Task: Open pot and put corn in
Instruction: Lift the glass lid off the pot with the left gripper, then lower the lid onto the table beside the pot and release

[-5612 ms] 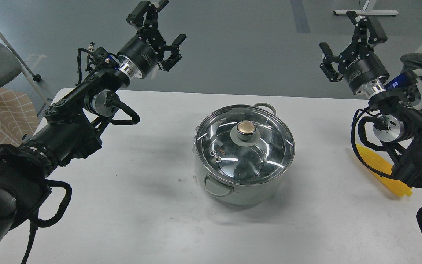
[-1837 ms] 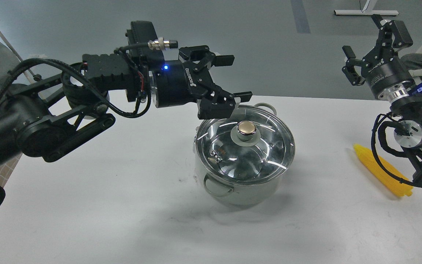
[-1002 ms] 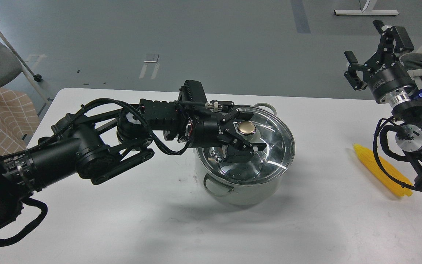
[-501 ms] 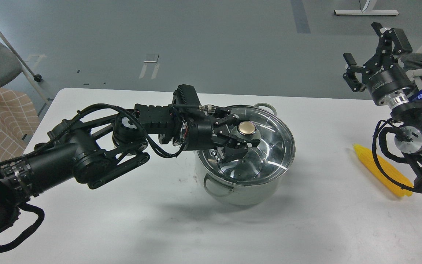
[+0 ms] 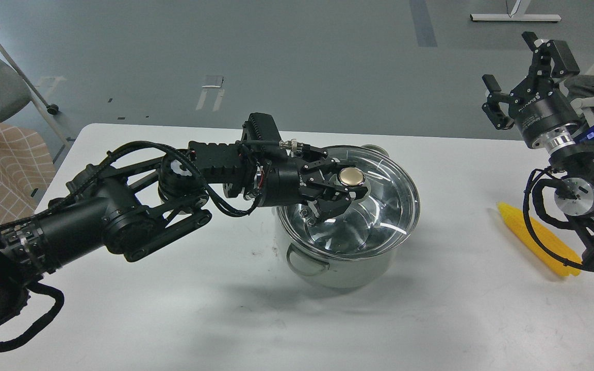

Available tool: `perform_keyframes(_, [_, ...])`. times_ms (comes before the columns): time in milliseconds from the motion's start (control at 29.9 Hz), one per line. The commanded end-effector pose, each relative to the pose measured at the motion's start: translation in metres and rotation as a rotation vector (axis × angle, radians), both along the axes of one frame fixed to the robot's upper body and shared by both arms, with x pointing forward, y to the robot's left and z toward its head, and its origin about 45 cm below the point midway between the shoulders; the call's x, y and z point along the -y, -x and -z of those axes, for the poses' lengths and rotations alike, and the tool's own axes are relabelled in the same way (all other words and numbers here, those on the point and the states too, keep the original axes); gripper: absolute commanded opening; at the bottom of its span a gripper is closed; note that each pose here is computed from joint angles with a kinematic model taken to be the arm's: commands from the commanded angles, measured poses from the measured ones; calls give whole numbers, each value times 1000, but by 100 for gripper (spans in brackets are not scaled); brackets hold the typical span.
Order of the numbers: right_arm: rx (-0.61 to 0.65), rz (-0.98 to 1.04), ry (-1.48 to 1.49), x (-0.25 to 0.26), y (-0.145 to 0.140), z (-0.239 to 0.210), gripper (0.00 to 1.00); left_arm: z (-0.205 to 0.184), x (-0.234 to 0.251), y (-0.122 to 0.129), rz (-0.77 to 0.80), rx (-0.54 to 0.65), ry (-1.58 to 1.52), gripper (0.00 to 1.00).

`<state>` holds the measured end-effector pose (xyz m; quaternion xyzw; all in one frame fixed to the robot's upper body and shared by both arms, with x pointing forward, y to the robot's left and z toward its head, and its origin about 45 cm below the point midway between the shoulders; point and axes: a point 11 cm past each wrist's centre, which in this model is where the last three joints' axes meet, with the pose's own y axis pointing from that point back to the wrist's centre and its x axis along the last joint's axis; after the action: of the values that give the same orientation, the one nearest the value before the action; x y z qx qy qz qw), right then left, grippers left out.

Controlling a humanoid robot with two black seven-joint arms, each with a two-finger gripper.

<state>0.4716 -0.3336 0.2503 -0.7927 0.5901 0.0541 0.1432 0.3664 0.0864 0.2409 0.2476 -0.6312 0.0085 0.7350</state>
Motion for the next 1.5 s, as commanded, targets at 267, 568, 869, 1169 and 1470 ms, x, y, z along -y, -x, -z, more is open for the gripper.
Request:
perform_keyframes(267, [1, 0, 0, 0, 0, 0, 100, -66, -84, -25, -126, 86, 5, 13])
perform_keyframes(568, [-2, 1, 2, 1, 0, 1, 100, -90, -196, -19, -284, 220, -14, 13])
perform_keyframes(869, [-14, 2, 3, 1, 3, 7, 100, -9, -286, 33, -451, 206, -27, 14])
perform_keyframes(1169, [-16, 2, 5, 1, 3, 8, 100, 74, -362, 82, -634, 131, -143, 14])
perform_keyframes(1470, [-17, 2, 6, 1, 4, 9, 100, 112, -373, 103, -691, 54, -177, 14])
